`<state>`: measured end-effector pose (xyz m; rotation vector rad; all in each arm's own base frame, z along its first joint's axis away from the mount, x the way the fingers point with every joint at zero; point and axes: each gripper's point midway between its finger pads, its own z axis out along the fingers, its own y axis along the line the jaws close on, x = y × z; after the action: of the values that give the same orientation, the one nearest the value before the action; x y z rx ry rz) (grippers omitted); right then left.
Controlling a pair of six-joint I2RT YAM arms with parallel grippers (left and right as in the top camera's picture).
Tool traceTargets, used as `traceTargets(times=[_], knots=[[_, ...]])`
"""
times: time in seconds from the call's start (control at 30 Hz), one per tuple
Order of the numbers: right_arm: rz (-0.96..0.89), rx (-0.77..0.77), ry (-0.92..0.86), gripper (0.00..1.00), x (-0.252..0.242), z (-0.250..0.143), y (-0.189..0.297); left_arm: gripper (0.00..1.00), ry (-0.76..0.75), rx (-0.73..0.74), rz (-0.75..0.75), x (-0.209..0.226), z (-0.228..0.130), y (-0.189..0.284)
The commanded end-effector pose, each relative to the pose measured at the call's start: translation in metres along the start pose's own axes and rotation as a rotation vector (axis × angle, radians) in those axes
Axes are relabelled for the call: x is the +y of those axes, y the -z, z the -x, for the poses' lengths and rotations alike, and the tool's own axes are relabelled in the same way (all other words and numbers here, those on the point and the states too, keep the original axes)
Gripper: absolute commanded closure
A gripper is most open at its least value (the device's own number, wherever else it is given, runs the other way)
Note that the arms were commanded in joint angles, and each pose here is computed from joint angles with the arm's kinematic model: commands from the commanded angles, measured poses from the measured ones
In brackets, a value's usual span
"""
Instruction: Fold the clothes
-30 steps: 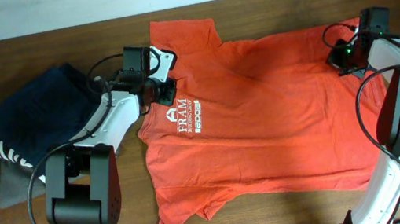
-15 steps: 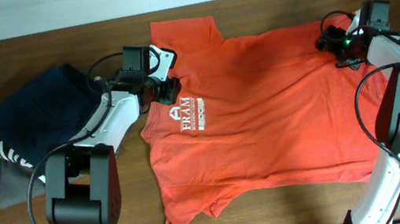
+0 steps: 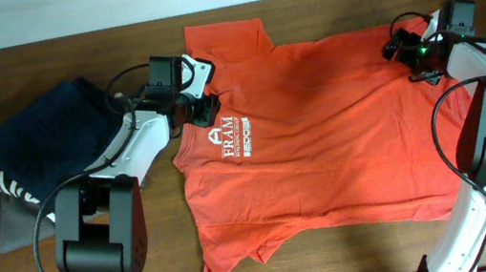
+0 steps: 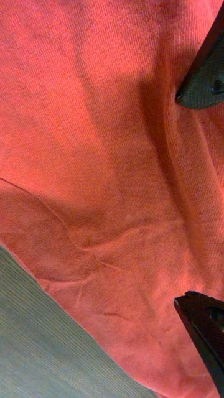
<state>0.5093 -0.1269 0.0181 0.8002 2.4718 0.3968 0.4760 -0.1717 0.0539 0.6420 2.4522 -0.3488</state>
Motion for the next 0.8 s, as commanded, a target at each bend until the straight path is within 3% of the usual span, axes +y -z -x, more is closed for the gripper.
traceTargets(times=[0.0, 0.33, 0.47, 0.53, 0.6, 0.63, 0.67, 0.77], knots=[[-0.116, 0.097, -0.065, 0.01, -0.046, -0.037, -0.026, 0.43, -0.004, 0.010, -0.004, 0.000, -0.001, -0.005], [-0.103, 0.097, -0.073, 0.01, -0.043, -0.037, -0.027, 0.42, 0.039, 0.154, -0.030, -0.008, -0.032, 0.004], [-0.057, 0.123, -0.089, 0.01, -0.035, -0.041, -0.027, 0.34, 0.028, 0.131, -0.055, -0.012, -0.026, 0.003], [0.030, 0.173, -0.089, 0.01, -0.020, -0.050, -0.025, 0.34, -0.012, 0.130, -0.054, -0.011, -0.026, 0.002], [0.226, 0.211, 0.037, 0.01, 0.009, -0.055, -0.017, 0.34, -0.016, 0.129, -0.055, -0.011, -0.026, 0.003], [0.346, 0.218, 0.091, 0.11, 0.025, -0.056, -0.010, 0.35, -0.018, 0.129, -0.054, -0.011, -0.026, 0.003], [0.444, 0.225, 0.113, 0.24, 0.039, -0.056, -0.001, 0.40, -0.033, 0.126, -0.055, -0.011, -0.025, 0.002], [0.530, 0.225, 0.100, 0.39, 0.051, -0.050, 0.022, 0.82, -0.053, 0.106, -0.045, -0.009, -0.019, 0.004]])
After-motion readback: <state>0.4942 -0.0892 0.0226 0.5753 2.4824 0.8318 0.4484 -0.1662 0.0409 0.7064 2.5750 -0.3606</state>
